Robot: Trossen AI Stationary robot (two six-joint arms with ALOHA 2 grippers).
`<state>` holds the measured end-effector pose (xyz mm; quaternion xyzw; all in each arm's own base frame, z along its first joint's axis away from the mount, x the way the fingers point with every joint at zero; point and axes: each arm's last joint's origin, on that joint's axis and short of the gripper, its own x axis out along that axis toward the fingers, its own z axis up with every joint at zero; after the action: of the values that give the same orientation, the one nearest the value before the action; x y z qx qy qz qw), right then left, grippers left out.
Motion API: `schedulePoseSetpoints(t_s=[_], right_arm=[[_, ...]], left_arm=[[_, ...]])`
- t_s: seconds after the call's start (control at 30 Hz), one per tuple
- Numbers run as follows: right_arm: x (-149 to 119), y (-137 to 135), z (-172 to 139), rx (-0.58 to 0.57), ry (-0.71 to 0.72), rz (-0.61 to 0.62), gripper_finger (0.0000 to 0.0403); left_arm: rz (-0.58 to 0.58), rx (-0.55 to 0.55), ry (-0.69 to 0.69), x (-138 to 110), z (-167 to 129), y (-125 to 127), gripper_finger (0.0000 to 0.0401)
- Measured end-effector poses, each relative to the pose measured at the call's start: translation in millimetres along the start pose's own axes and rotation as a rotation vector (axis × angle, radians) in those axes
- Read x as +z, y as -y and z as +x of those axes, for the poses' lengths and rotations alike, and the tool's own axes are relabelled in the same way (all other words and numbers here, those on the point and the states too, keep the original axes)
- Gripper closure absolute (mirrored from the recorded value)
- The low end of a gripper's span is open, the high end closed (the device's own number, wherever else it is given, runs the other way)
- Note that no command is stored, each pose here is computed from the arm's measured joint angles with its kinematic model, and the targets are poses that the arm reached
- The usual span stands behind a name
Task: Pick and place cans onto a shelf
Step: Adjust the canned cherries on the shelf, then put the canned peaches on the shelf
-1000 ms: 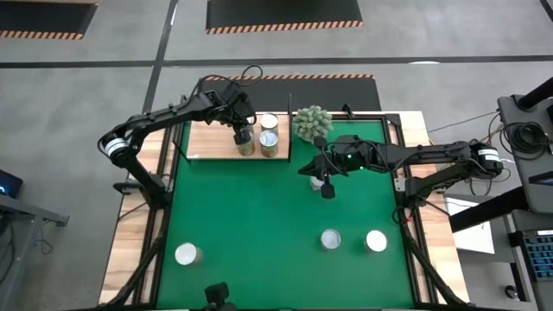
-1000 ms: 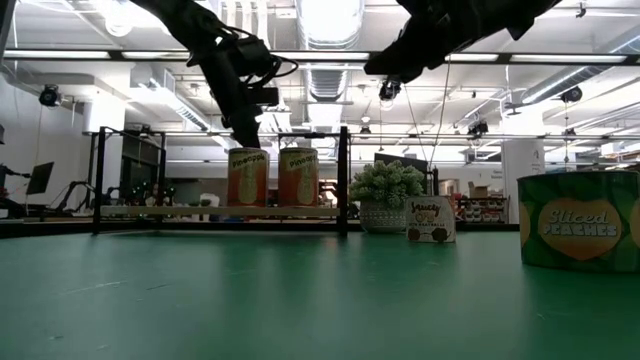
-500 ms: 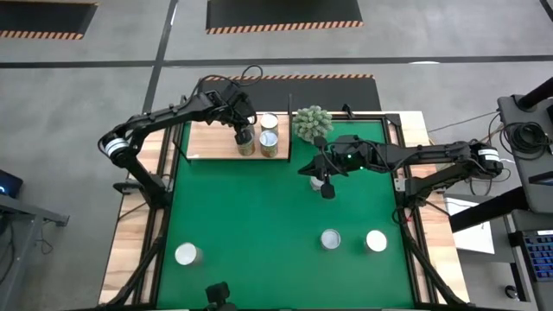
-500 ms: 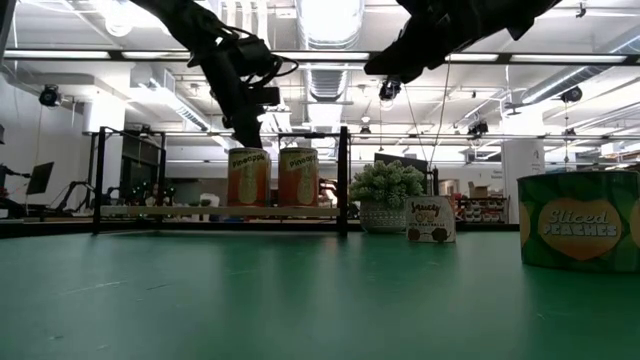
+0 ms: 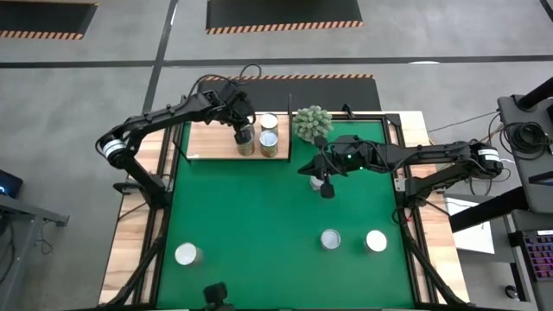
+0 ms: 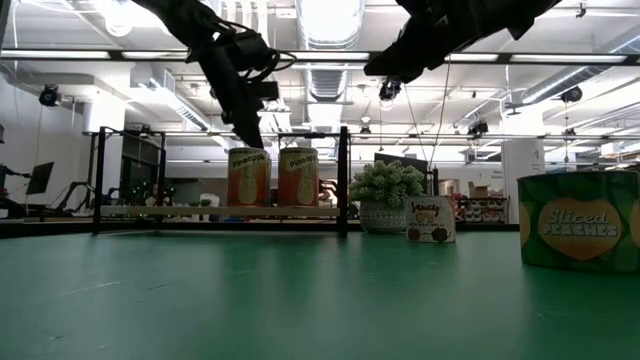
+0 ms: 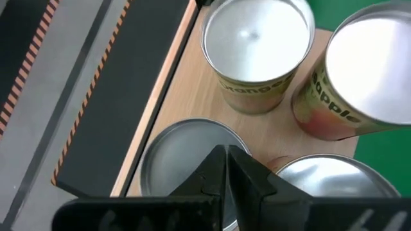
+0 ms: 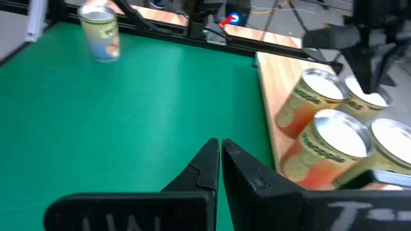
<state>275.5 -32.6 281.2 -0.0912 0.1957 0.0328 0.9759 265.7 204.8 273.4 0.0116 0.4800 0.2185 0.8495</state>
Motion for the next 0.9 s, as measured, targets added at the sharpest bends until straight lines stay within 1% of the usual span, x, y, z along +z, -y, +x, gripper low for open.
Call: schedulePoseSetpoints(t_s=[0.1, 0.2, 0.27, 0.37, 0.47, 0.57, 0.67, 0.77, 0.83, 0.9], right_arm=[[-0.1, 0.6, 0.0, -0.021, -0.005, 0.001, 0.0394], [-0.1, 0.6, 0.0, -0.021, -0.005, 0.013, 0.0394], [-0.2, 0.6, 0.1, -0.021, -0.005, 0.028, 0.0394], [-0.1, 0.2, 0.0, -0.02, -0.005, 0.038, 0.0394], [0.2, -0.1, -0.3, -0.019, -0.004, 0.037, 0.0394], [1.3, -0.1, -2.3, -0.02, 0.001, 0.034, 0.0394], [2.6, -0.2, -4.4, -0.022, 0.009, 0.032, 0.0394], [4.1, -0.2, -7.0, -0.024, 0.017, 0.027, 0.0394], [5.0, -0.2, -8.4, -0.025, 0.023, 0.019, 0.0394], [5.2, -0.2, -8.7, -0.025, 0.024, 0.014, 0.0394]], left_arm=[[-0.001, 0.009, 0.023, 1.2, -7.2, -0.7, 0.0401], [-0.035, 0.008, 0.063, 3.5, -19.9, 2.0, 0.0401], [-0.061, -0.048, 0.115, 5.9, -32.4, 9.1, 0.0401], [-0.075, -0.168, 0.189, 8.2, -51.6, 29.1, 0.0401], [-0.08, -0.227, 0.232, 6.4, -70.6, 55.6, 0.0401], [-0.082, -0.303, 0.25, -1.0, -87.7, 85.1, 0.0401], [-0.114, -0.389, 0.234, -12.4, -103.2, 112.9, 0.0401], [-0.185, -0.466, 0.179, -24.5, -116.4, 134.9, 0.0401], [-0.269, -0.506, 0.114, -29.8, -121.2, 147.3, 0.0401], [-0.387, -0.53, 0.011, -36.9, -124.1, 158.7, 0.0401]])
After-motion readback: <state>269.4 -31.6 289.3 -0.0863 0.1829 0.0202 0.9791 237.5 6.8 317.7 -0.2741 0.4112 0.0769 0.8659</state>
